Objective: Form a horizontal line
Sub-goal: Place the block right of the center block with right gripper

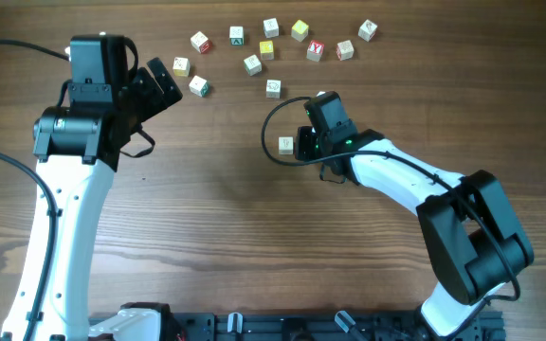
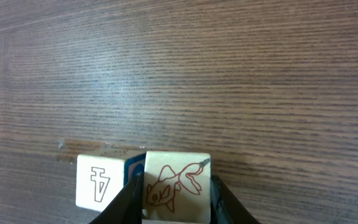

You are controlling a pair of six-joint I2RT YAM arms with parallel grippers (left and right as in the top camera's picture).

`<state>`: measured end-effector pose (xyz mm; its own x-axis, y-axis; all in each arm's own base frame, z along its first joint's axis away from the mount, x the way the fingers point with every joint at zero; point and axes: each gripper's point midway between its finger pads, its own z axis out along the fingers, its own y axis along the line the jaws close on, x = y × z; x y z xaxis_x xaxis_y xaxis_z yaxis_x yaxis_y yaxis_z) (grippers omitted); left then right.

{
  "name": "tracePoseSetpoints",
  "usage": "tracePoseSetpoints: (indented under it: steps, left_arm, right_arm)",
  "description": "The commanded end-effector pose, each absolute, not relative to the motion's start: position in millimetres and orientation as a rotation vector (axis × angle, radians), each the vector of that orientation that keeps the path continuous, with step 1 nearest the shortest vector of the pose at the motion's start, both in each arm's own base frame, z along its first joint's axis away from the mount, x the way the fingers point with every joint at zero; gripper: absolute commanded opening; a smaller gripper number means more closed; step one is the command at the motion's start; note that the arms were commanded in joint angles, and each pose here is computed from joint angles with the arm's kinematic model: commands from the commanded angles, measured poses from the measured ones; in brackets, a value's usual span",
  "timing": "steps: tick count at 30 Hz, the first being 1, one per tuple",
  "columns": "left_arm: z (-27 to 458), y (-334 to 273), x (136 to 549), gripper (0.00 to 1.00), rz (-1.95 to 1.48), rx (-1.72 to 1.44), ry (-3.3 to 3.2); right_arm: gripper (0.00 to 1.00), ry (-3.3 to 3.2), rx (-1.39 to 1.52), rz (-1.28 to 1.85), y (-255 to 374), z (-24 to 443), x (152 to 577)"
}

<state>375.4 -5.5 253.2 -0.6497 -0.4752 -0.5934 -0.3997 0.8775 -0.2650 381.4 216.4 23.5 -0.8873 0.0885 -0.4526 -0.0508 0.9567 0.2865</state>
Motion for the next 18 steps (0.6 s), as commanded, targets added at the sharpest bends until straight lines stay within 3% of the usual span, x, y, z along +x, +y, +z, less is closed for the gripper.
tracePoseSetpoints:
  steps: [1, 18]
  left_arm:
    - [259.2, -4.9, 373.5, 1.00, -0.161, -0.638, 2.340]
    - [259.2, -4.9, 373.5, 1.00, -0.161, -0.638, 2.340]
  right_arm:
    - [0.31, 2.657, 0.043, 0.415, 215.4, 15.4, 374.9]
    - [0.45, 2.657, 0.043, 0.414, 215.2, 15.3, 374.9]
